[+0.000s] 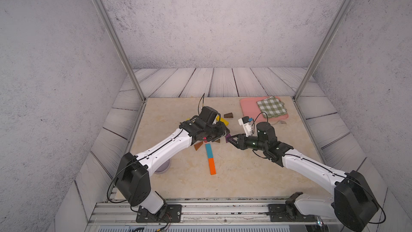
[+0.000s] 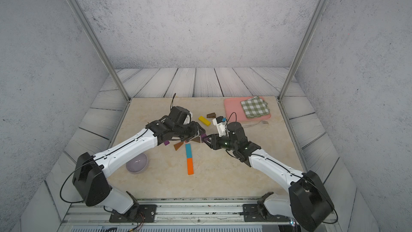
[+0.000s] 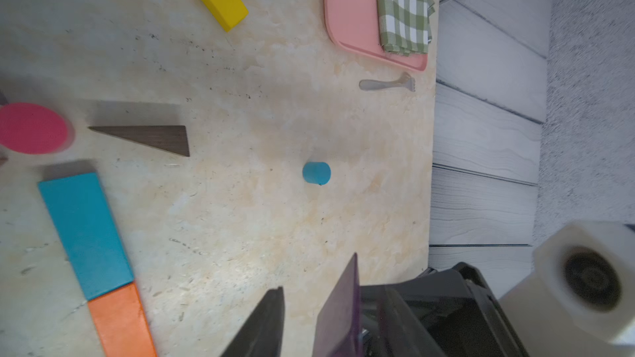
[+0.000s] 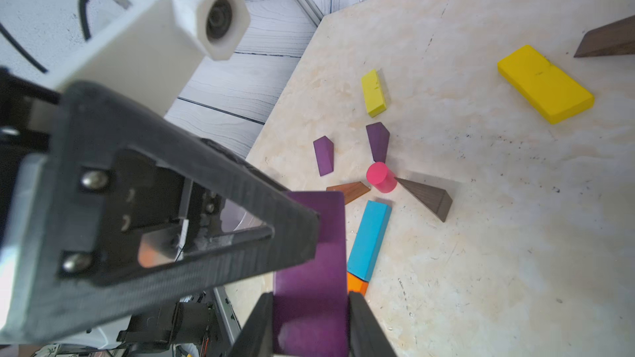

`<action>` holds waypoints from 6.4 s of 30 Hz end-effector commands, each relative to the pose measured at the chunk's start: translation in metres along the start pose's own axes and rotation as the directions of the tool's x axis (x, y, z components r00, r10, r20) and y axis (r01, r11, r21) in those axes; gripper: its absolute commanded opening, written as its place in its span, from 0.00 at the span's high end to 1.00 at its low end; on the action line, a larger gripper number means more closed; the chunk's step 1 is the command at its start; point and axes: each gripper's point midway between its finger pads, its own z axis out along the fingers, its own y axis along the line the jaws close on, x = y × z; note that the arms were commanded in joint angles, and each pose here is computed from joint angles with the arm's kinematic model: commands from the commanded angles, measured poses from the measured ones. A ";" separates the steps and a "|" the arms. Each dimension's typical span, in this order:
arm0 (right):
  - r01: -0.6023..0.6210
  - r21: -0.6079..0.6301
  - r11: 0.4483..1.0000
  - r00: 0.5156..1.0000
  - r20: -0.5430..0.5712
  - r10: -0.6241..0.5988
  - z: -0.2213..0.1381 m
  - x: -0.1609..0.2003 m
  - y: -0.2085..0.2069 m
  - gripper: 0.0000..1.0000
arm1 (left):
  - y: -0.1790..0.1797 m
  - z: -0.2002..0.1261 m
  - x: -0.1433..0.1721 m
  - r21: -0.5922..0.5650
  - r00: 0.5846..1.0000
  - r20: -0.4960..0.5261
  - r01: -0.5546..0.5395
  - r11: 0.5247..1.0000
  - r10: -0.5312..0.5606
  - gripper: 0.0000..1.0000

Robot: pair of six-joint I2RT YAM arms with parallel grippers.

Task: Assemble a small pinwheel with building blocks
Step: Assemble the building block at the center of the board, then pick up the building block from the center of the board.

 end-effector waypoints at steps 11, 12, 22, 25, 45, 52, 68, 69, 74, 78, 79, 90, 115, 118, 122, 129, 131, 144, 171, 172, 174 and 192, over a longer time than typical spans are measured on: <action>0.027 0.000 1.000 0.998 0.058 -0.027 -0.001 -0.011 0.000 0.73 | -0.012 0.010 0.003 0.009 0.997 -0.038 -0.064 0.998 0.064 0.97; 0.028 0.006 1.000 0.998 0.059 -0.028 -0.002 -0.011 0.000 0.69 | -0.012 0.009 0.003 0.001 0.996 -0.041 -0.076 0.997 0.076 1.00; 0.071 0.074 0.995 0.997 0.030 -0.074 -0.020 -0.005 -0.002 0.30 | 0.001 0.001 -0.019 -0.049 0.982 -0.060 -0.182 0.982 0.179 1.00; 0.063 0.136 0.989 0.998 0.001 -0.064 -0.036 0.008 -0.012 0.25 | 0.008 -0.004 -0.027 -0.073 0.932 -0.144 -0.344 0.936 0.331 1.00; -0.421 0.643 0.640 0.907 0.272 0.322 -0.184 0.007 -0.147 0.01 | 0.047 0.088 0.041 0.142 0.075 -0.640 -0.967 0.213 0.765 1.00; -0.459 0.618 0.638 0.888 0.307 0.342 -0.189 0.004 -0.161 0.01 | 0.059 0.124 0.054 0.206 -0.090 -0.655 -0.977 0.063 0.750 1.00; -0.468 0.596 0.653 0.883 0.289 0.370 -0.181 0.011 -0.175 0.01 | 0.071 0.175 0.058 0.247 -0.174 -0.664 -0.969 -0.007 0.727 1.00; -0.467 0.595 0.654 0.884 0.289 0.368 -0.181 0.011 -0.175 0.01 | 0.071 0.177 0.059 0.249 -0.181 -0.664 -0.968 -0.014 0.726 1.00; -0.465 0.595 0.655 0.885 0.289 0.365 -0.182 0.010 -0.175 0.01 | 0.073 0.185 0.064 0.261 -0.196 -0.656 -0.965 -0.024 0.729 1.00; -0.466 0.596 0.654 0.885 0.290 0.365 -0.182 0.011 -0.176 0.01 | 0.076 0.188 0.065 0.263 -0.192 -0.658 -0.965 -0.017 0.728 1.00; -0.466 0.596 0.654 0.884 0.290 0.366 -0.182 0.011 -0.176 0.01 | 0.074 0.188 0.067 0.266 -0.189 -0.655 -0.964 -0.011 0.732 1.00; -0.465 0.593 0.658 0.885 0.285 0.368 -0.183 0.011 -0.175 0.01 | 0.078 0.197 0.067 0.248 -0.188 -0.660 -0.968 -0.026 0.727 0.95; -0.466 0.575 0.672 0.885 0.288 0.367 -0.183 0.010 -0.174 0.01 | 0.081 0.202 0.060 0.198 -0.166 -0.679 -0.979 -0.040 0.715 0.67; -0.469 0.572 0.673 0.883 0.289 0.370 -0.182 0.010 -0.174 0.01 | 0.075 0.197 0.055 0.176 -0.149 -0.678 -0.984 -0.039 0.720 0.59; -0.473 0.565 0.676 0.881 0.290 0.375 -0.182 0.010 -0.174 0.01 | 0.065 0.191 0.051 0.158 -0.135 -0.663 -0.987 -0.038 0.736 0.50; -0.473 0.556 0.683 0.881 0.289 0.375 -0.181 0.010 -0.171 0.01 | 0.049 0.181 0.044 0.125 -0.110 -0.643 -0.991 -0.037 0.758 0.31; -0.473 0.555 0.685 0.881 0.288 0.375 -0.181 0.010 -0.171 0.01 | 0.041 0.172 0.041 0.115 -0.100 -0.633 -0.993 -0.034 0.768 0.19; -0.411 0.552 0.725 0.911 0.261 0.318 -0.181 0.008 -0.164 0.01 | 0.006 0.070 -0.024 -0.148 0.254 -0.474 -0.967 0.208 0.843 0.04; -0.346 0.513 0.785 0.937 0.237 0.257 -0.175 0.004 -0.156 0.01 | 0.292 -0.049 -0.093 -0.618 0.945 0.131 0.315 0.720 -0.301 0.26; -0.346 0.514 0.785 0.937 0.235 0.259 -0.175 0.004 -0.157 0.01 | 0.290 -0.045 -0.093 -0.626 0.947 0.123 0.306 0.717 -0.296 0.24; -0.349 0.514 0.784 0.936 0.235 0.262 -0.175 0.004 -0.157 0.01 | 0.288 -0.039 -0.092 -0.641 0.951 0.112 0.291 0.710 -0.289 0.22; -0.350 0.520 0.779 0.936 0.235 0.263 -0.174 0.006 -0.160 0.01 | 0.302 -0.011 -0.087 -0.715 0.958 0.047 0.230 0.660 -0.284 0.36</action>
